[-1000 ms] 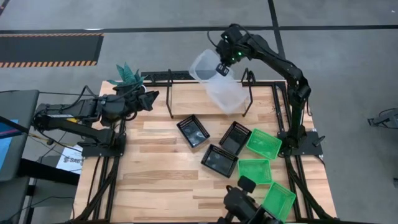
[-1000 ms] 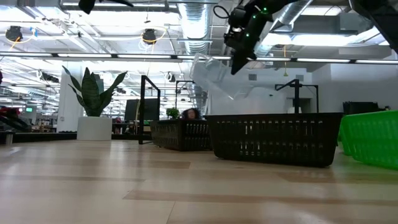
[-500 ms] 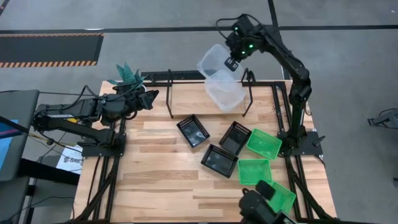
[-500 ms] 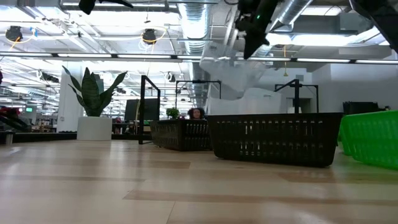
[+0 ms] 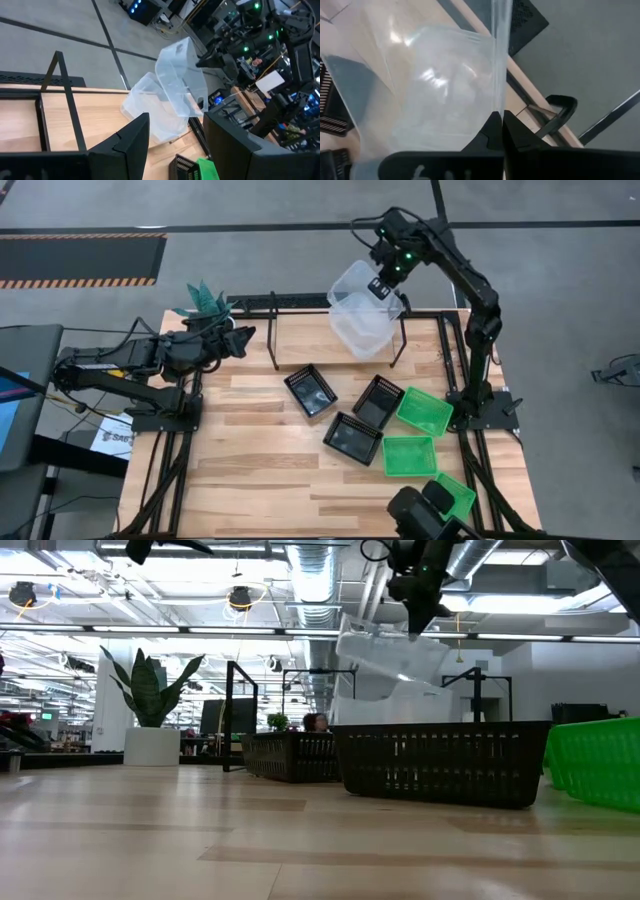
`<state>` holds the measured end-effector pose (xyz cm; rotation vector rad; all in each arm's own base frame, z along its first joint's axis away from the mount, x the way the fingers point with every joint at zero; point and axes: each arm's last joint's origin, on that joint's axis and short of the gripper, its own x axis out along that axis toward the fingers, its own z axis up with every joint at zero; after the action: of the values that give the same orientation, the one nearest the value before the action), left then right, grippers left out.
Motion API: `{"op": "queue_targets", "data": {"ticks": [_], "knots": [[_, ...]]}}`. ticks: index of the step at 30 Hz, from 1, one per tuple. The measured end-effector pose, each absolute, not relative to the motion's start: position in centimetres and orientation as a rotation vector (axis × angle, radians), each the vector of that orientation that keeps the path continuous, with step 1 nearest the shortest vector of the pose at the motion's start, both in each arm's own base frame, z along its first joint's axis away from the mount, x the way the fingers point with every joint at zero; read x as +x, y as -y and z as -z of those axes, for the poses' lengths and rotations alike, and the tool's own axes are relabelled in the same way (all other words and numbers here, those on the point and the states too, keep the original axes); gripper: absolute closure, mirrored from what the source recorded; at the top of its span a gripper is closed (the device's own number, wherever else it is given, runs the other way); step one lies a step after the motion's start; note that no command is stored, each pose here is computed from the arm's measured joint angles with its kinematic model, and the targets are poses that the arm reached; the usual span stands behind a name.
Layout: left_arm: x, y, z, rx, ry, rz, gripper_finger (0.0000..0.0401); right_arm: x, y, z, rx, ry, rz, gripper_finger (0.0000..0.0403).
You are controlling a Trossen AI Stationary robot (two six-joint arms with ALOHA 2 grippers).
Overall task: Stack baskets on shelf by color
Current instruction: Stack the transparent bin on top of the stacked transparent bins on the shelf
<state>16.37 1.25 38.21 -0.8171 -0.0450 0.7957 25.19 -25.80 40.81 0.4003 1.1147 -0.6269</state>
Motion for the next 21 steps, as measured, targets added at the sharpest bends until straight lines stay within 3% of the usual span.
{"op": "queue_targets", "data": {"ticks": [21], "knots": [[16.4, -1.1, -38.0, -0.831, -0.01, -0.74, 0.0228, 26.6, 24.2, -40.4, 0.491, -1.118, 0.643, 0.0401]]}}
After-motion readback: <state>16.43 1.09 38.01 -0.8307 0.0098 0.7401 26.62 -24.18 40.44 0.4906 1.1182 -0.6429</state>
